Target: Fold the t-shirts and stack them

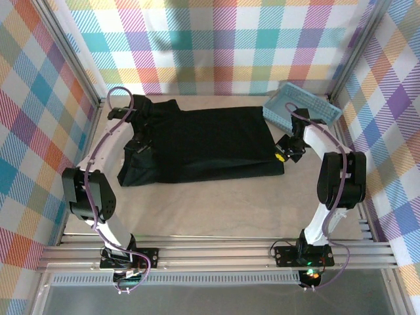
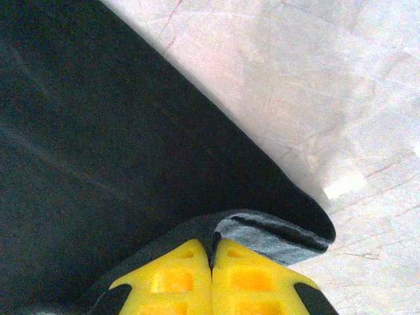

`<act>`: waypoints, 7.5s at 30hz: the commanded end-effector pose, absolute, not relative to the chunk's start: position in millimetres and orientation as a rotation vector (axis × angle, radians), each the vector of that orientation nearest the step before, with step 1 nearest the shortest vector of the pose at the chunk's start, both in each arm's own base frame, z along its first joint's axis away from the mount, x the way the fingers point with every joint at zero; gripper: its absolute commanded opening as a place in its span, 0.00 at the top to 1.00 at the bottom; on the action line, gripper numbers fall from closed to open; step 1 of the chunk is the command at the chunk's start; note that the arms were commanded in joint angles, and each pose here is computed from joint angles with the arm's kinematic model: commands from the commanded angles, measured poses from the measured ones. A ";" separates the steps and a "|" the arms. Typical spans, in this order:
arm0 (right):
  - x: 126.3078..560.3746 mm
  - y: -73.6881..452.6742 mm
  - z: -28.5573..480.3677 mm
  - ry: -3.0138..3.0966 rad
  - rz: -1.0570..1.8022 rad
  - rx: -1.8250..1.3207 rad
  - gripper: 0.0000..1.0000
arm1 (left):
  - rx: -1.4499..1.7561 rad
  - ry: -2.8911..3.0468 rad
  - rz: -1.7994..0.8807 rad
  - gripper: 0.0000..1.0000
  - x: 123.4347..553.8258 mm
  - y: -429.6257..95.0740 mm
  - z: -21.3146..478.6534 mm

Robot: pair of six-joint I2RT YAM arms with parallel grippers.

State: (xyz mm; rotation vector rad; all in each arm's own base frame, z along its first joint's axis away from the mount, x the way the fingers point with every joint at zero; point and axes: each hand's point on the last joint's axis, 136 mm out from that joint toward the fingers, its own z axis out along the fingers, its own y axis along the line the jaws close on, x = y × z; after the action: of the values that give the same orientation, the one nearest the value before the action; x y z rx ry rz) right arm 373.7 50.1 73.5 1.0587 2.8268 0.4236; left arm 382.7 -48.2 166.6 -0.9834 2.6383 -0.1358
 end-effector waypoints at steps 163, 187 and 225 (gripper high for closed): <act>265.9 173.5 133.1 2.742 1.118 0.319 0.45 | -1.764 2.368 -0.559 0.33 241.4 -115.0 62.4; 271.6 172.0 128.1 2.776 1.074 0.353 0.54 | -1.168 2.822 -0.206 1.00 302.5 -149.9 61.9; 272.0 178.4 131.2 2.782 1.126 0.305 0.52 | -1.368 2.426 -0.553 0.02 333.6 -126.9 57.3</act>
State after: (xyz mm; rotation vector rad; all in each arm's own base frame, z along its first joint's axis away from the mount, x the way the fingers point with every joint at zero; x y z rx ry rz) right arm 268.7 172.3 119.5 0.3635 2.8075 1.0851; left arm 316.1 -122.3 52.5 -1.3360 2.4990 -0.4879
